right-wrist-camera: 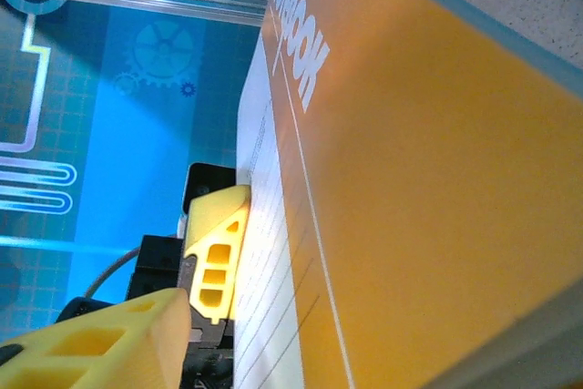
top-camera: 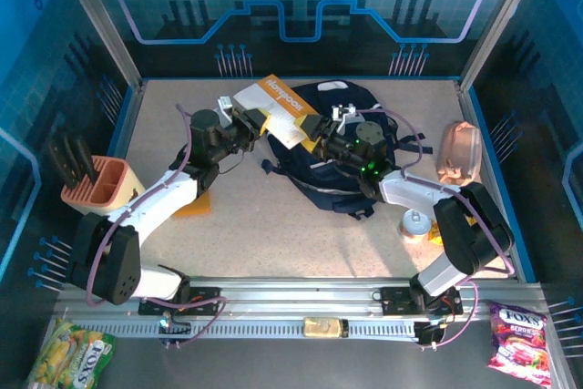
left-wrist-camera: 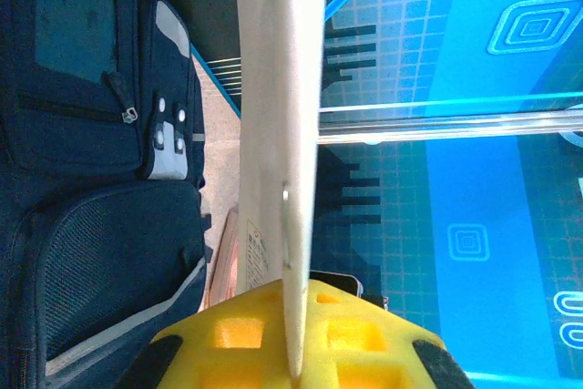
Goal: Pack books, pencil case, and school supplies into a backpack
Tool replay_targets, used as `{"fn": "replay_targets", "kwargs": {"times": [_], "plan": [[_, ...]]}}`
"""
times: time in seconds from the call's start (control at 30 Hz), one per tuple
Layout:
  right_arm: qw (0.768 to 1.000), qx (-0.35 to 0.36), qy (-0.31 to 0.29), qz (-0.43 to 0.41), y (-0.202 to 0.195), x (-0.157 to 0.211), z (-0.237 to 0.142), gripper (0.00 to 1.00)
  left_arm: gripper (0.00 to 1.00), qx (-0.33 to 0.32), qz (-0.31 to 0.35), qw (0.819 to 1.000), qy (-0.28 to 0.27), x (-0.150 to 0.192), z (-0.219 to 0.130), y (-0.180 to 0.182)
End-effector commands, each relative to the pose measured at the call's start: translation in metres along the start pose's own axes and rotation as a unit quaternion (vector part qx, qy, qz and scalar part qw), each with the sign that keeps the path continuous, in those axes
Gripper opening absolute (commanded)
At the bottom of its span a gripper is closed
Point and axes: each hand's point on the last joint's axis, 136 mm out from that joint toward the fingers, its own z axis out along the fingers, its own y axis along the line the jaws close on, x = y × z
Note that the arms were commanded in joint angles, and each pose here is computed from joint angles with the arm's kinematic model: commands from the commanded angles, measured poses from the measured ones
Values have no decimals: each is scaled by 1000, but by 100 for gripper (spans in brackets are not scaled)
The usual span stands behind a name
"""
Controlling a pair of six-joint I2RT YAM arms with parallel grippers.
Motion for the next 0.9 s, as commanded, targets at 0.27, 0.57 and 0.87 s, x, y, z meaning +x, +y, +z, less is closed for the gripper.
{"fn": "replay_targets", "kwargs": {"times": [0.27, 0.57, 0.87], "plan": [[1000, -2, -2, -16, 14, -1, 0, 27, 6, -3, 47, 999, -7, 0, -6, -9], [993, 43, -38, -103, 18, -22, -30, 1, 64, -72, 167, 983, -11, -3, -21, 2], [967, 139, -109, -186, 21, -61, -103, 0, 97, -129, 293, 947, 40, 14, -13, 13]]}}
